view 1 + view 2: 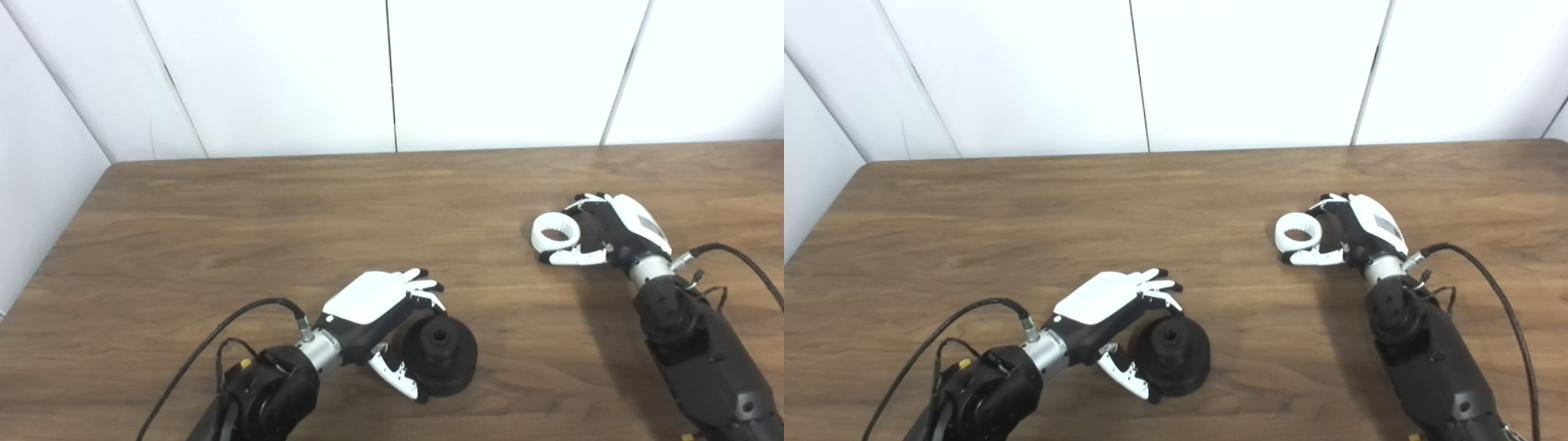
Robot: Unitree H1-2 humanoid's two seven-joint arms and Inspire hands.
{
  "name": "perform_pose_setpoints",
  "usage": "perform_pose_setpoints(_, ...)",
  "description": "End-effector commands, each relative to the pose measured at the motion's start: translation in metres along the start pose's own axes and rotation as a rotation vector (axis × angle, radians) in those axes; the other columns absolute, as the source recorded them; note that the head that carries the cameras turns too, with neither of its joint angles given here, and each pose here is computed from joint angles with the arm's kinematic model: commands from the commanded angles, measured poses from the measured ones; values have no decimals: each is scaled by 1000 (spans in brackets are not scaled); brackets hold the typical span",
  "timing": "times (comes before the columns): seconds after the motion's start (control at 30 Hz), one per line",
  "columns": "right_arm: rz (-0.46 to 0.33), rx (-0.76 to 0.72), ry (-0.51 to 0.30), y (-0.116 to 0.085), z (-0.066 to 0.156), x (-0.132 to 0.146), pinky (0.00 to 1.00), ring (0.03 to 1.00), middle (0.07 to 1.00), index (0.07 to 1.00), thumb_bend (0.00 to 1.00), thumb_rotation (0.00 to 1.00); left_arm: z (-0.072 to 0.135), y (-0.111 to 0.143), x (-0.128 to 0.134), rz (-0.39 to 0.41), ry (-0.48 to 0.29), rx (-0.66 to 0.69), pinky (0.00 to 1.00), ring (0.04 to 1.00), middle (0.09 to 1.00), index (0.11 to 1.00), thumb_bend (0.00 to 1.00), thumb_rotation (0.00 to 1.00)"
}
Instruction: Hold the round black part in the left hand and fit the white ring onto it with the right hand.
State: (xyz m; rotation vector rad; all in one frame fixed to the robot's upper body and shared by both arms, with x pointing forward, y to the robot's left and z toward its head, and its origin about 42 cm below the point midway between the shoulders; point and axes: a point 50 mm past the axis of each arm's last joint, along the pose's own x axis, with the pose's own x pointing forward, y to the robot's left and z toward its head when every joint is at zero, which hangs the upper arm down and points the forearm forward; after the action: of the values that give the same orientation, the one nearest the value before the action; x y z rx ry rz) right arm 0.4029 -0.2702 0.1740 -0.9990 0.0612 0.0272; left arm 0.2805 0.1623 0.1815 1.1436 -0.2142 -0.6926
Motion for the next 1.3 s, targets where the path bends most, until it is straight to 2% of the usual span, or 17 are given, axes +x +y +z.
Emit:
perform_pose_setpoints(0.0,-75,0,-66,-19,14,7,967,979,894,644,817,282,4,13,-2,56,-20,26,957,990,917,616,830,258)
perform_pose_setpoints(0.47,-91,12,-85,-19,16,7,981,971,888,616,787,284,4,13,-2,52,-17,29,954,989,918,619,834,256)
perform_pose_setpoints(0.87,-100,15,-86,-19,15,6,950,967,886,596,768,283,5,12,-2,53,-20,29,959,991,919,619,837,251)
perform_pose_setpoints(0.9,-102,16,-87,-20,15,6,949,967,886,546,648,223,5,12,-2,54,-21,28,959,991,919,618,838,251)
perform_pose_setpoints(0.93,-104,19,-88,-20,15,6,948,966,885,520,587,192,5,12,-2,54,-21,28,959,990,918,617,838,250)
perform_pose_setpoints(1.0,-110,31,-90,-22,16,5,940,965,882,497,532,161,5,12,-2,54,-21,28,957,991,918,617,838,249)
perform_pose_setpoints(1.27,-114,79,-104,-34,26,-6,933,974,888,494,522,162,5,11,-1,46,-15,28,965,995,923,618,834,251)
